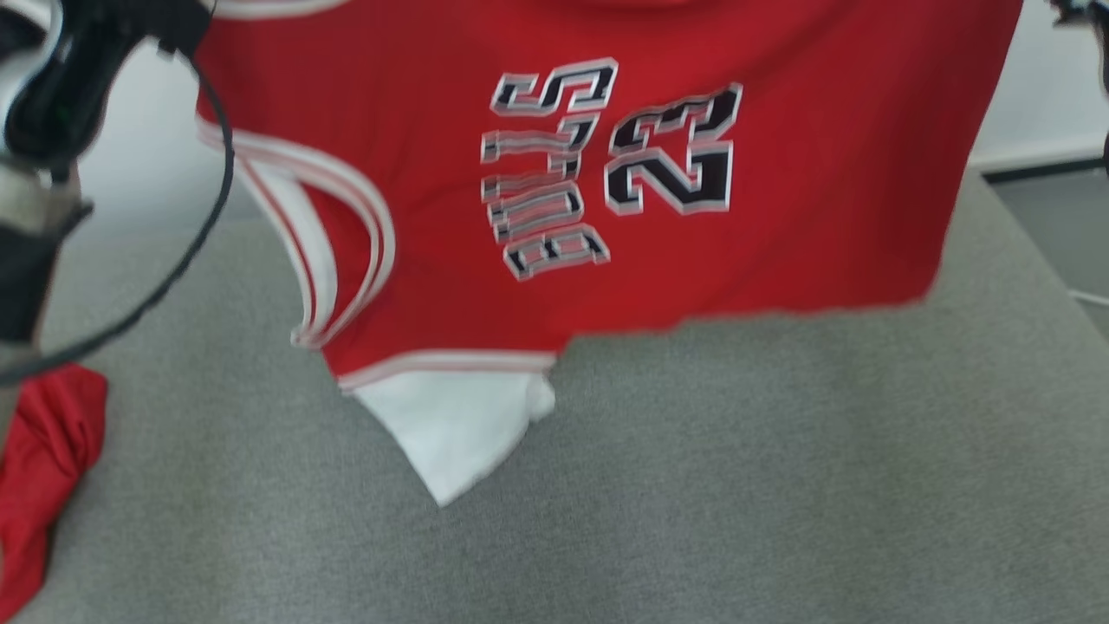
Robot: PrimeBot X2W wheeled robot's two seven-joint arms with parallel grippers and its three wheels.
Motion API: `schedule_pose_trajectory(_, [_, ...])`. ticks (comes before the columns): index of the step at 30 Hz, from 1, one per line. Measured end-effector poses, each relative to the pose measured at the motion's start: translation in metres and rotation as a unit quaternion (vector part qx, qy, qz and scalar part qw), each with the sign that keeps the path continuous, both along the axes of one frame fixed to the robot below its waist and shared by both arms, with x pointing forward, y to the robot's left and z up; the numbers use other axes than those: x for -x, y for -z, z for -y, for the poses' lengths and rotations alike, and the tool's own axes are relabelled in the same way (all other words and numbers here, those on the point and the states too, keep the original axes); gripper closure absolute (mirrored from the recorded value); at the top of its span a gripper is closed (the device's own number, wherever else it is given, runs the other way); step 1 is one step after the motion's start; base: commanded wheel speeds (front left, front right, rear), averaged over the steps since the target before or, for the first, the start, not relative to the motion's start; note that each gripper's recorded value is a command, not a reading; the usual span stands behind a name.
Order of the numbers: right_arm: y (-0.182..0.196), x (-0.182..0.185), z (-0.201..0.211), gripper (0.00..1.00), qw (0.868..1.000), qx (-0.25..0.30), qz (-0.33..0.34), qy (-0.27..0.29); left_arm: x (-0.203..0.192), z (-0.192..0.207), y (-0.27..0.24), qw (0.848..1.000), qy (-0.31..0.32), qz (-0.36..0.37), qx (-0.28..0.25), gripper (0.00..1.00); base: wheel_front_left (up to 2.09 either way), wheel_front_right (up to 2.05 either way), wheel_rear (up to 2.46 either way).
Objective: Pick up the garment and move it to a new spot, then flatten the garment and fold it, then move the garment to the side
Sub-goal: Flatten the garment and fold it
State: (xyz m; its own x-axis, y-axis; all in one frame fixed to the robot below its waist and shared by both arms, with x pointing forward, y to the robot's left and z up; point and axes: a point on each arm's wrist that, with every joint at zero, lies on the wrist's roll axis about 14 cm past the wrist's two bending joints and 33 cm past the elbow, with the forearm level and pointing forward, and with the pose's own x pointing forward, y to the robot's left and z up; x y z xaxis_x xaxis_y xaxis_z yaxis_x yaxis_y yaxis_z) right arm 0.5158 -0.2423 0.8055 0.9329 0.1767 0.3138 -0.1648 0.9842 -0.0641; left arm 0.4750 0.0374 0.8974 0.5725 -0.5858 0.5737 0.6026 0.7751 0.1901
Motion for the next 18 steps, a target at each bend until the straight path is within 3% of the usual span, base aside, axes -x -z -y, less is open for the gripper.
schedule_pose_trajectory(3, [0.0, -0.033, -0.006, 1.0, 1.0, 0.012, -0.005, 0.013, -0.028, 0.002, -0.007, 0.999, -0.026, 0.034, -0.008, 1.0, 0.0, 0.0, 0.0])
schedule_pose_trajectory(10, [-0.008, -0.101, -0.035, 1.0, 0.997, 0.019, 0.075, 0.018, -0.102, -0.026, -0.017, 0.983, -0.125, 0.133, -0.022, 1.0, 0.0, 0.0, 0.0])
schedule_pose_trajectory(15, [-0.031, -0.131, -0.038, 1.0, 0.99, 0.023, 0.138, 0.016, -0.081, -0.02, -0.058, 0.958, -0.114, 0.264, 0.007, 1.0, 0.0, 0.0, 0.0])
schedule_pose_trajectory(16, [-0.014, -0.145, -0.034, 1.0, 0.989, 0.026, 0.144, 0.019, -0.086, -0.025, -0.044, 0.955, -0.103, 0.275, 0.033, 1.0, 0.0, 0.0, 0.0])
schedule_pose_trajectory(18, [0.037, -0.166, -0.034, 1.0, 0.993, 0.028, 0.111, 0.017, -0.116, -0.025, 0.005, 0.967, -0.095, 0.232, 0.039, 1.0, 0.0, 0.0, 0.0])
